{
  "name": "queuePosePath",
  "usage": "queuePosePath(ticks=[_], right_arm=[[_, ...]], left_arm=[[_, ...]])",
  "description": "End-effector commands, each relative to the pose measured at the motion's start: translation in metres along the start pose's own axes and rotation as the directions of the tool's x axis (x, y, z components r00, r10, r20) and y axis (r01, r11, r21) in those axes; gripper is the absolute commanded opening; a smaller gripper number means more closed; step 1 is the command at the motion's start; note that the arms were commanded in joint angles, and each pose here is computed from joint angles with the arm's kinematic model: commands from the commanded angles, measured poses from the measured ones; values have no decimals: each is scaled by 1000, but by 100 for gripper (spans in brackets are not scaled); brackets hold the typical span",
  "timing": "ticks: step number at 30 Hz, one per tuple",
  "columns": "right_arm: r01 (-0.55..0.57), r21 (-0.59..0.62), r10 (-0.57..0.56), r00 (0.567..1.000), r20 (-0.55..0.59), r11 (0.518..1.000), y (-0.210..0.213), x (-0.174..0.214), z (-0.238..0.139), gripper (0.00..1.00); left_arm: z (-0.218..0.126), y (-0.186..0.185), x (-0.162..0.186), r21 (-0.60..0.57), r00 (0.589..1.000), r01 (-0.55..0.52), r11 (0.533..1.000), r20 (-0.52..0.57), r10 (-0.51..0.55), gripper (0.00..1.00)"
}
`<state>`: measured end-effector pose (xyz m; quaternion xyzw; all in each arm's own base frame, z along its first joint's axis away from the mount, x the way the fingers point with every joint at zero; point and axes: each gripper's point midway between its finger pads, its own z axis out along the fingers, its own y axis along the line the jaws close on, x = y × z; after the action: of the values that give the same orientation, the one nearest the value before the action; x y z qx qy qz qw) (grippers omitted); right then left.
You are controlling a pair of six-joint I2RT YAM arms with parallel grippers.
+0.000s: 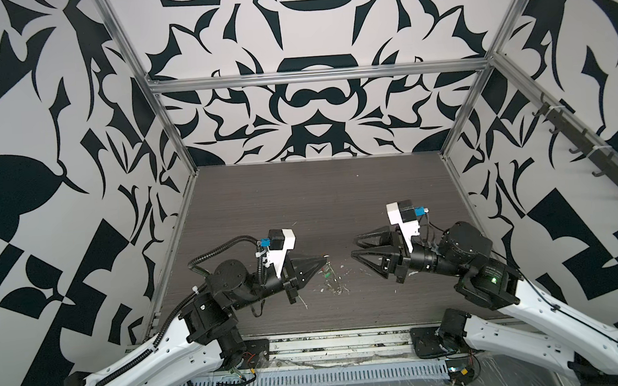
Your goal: Remove the keys from the keyring
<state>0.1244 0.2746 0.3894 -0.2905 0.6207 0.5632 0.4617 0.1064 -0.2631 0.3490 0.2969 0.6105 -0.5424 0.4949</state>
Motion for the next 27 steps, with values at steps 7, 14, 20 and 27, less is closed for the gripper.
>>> queuePosePath(ticks=[7, 14, 20, 27], right_arm=[[-66, -29, 67, 997, 42, 997, -14, 10, 21, 53], [-19, -128, 30, 996, 84, 992, 0, 6, 29, 49], [-20, -175, 32, 997, 65, 984, 8, 7, 38, 45], [-8, -191, 22, 997, 71, 982, 13, 4, 44, 37]], left_arm=[[-5, 4, -31, -20, 984, 14, 1000, 179, -10, 0], [-6, 0, -35, 22, 971, 17, 1000, 238, -21, 0], [-5, 1, -37, 24, 965, 21, 999, 261, -26, 0], [-4, 2, -39, 22, 960, 26, 999, 280, -32, 0]])
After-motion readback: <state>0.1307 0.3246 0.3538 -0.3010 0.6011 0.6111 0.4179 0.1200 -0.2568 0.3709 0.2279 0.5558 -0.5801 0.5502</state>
